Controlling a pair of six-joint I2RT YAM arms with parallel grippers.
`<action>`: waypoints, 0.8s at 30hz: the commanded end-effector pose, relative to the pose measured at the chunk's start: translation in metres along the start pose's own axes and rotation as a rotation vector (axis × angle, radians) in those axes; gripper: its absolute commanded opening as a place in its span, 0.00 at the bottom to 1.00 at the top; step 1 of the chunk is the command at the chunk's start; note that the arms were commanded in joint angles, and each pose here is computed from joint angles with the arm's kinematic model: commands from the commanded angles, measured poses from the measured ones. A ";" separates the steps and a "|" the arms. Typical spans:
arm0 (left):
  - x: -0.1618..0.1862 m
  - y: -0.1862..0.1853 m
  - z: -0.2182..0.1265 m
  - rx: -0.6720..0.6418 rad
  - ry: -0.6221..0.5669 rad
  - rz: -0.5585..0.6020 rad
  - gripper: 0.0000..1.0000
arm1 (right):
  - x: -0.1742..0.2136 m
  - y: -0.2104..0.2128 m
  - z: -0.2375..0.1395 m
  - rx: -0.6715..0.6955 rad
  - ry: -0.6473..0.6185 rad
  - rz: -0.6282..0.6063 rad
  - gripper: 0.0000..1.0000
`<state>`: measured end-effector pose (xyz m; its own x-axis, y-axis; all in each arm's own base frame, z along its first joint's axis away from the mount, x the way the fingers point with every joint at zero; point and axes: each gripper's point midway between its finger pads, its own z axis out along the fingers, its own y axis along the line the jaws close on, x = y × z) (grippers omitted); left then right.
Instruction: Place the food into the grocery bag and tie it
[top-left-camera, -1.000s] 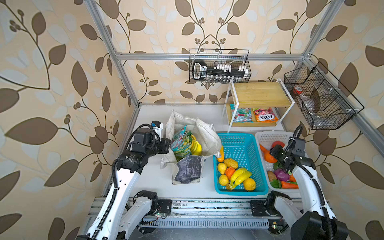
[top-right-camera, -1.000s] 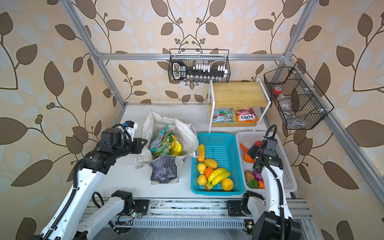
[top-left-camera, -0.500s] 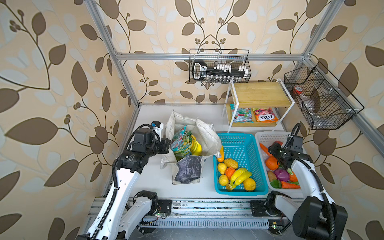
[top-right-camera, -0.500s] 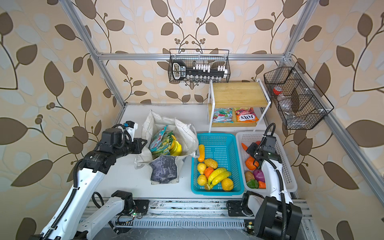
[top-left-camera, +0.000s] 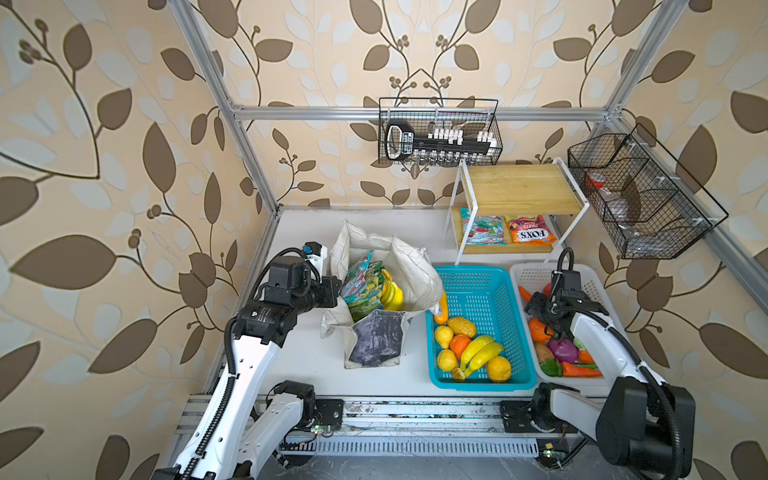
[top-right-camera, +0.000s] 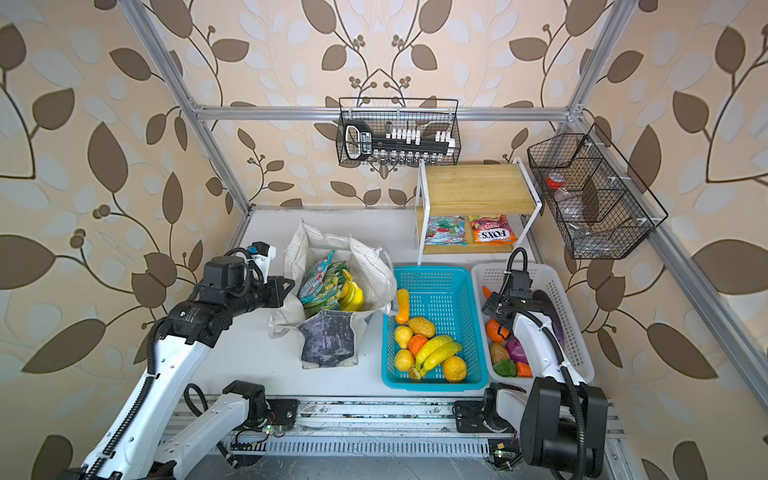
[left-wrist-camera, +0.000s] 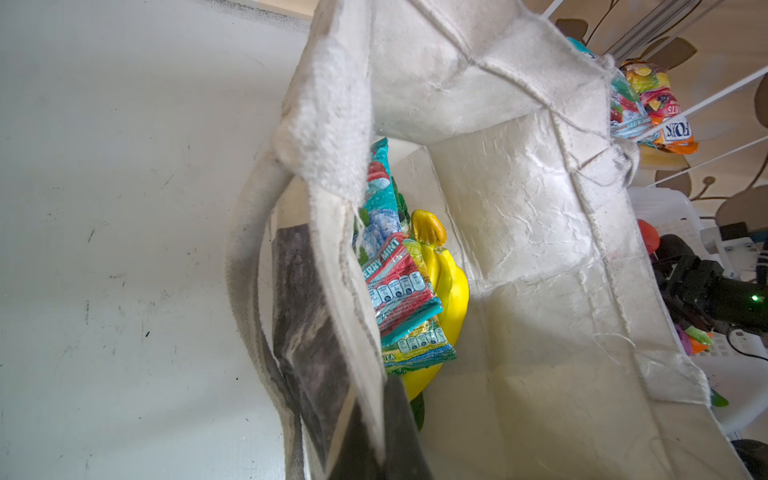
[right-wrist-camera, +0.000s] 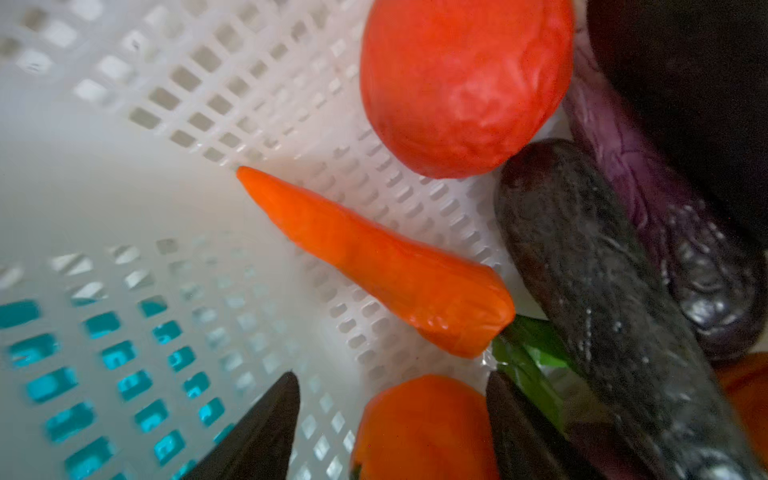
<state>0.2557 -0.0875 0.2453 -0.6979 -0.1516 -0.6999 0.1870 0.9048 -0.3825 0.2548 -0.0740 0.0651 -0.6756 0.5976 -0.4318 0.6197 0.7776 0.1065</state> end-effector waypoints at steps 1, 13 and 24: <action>-0.005 -0.009 -0.006 0.029 -0.018 0.039 0.00 | 0.016 -0.001 0.008 -0.021 0.055 0.015 0.68; -0.005 -0.009 -0.007 0.024 -0.024 0.043 0.00 | 0.028 0.000 0.021 -0.108 0.092 0.056 0.59; -0.005 -0.005 -0.006 0.007 -0.019 0.041 0.00 | -0.001 0.017 -0.016 -0.238 -0.010 0.092 0.43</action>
<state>0.2551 -0.0872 0.2463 -0.6950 -0.1522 -0.7027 0.1874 0.9052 -0.3814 0.2521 -0.0705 0.0672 -0.6147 0.6642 -0.4255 0.6105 0.7422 0.2766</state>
